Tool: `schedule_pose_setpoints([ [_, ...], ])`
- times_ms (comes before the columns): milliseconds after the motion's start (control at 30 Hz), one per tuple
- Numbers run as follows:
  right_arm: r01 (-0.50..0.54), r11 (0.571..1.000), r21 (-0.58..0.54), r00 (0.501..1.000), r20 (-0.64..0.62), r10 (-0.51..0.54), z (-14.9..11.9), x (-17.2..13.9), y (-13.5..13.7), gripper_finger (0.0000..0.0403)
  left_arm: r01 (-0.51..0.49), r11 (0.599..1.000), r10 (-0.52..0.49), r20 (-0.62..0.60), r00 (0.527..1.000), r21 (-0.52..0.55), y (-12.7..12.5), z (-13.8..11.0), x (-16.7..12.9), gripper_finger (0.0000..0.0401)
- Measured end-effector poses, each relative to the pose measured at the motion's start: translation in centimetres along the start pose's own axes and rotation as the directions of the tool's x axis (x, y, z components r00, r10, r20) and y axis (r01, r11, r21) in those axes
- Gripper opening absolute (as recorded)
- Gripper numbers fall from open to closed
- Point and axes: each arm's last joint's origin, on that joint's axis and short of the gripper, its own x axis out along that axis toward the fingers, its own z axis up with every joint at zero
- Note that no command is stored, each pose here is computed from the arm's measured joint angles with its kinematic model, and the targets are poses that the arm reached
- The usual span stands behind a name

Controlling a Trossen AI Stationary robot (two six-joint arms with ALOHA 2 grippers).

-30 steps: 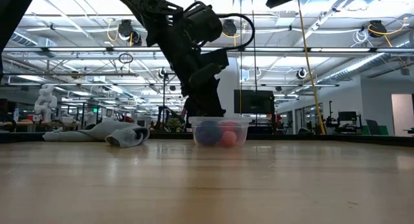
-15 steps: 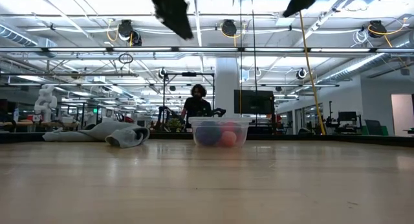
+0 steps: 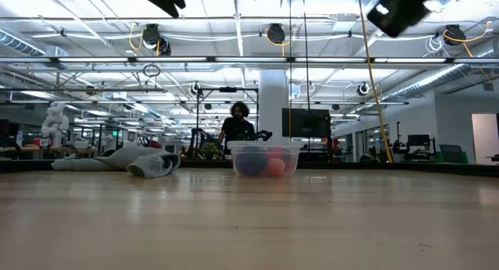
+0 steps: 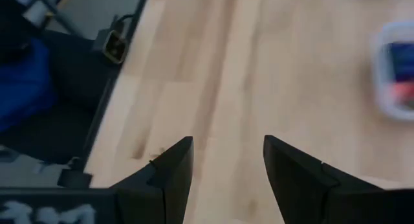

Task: Pick and placing Produce into tupperware
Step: Put the red strawberry into the transparent bin

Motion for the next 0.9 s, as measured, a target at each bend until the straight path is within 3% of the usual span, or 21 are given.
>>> schedule_pose_setpoints([
  [300, -0.072, 0.996, 0.057, 0.996, -0.042, 0.074, -4.8, 4.0, 1.3, 0.0180, 0.029, 0.999, -0.029, 0.011, 1.000, 0.014, -1.0, -0.2, -0.4, 0.0243],
  [667, -0.173, 0.985, 0.001, 0.982, 0.080, 0.172, -8.5, 6.7, 1.4, 0.0180, 0.052, 0.998, -0.053, 0.017, 0.998, 0.019, -1.7, -0.4, -0.7, 0.0243],
  [900, -0.186, 0.982, 0.037, 0.979, 0.096, 0.182, -10.6, 7.6, 0.7, 0.0180, 0.054, 0.998, -0.055, 0.020, 0.998, 0.018, -1.8, -0.3, -0.7, 0.0243],
])
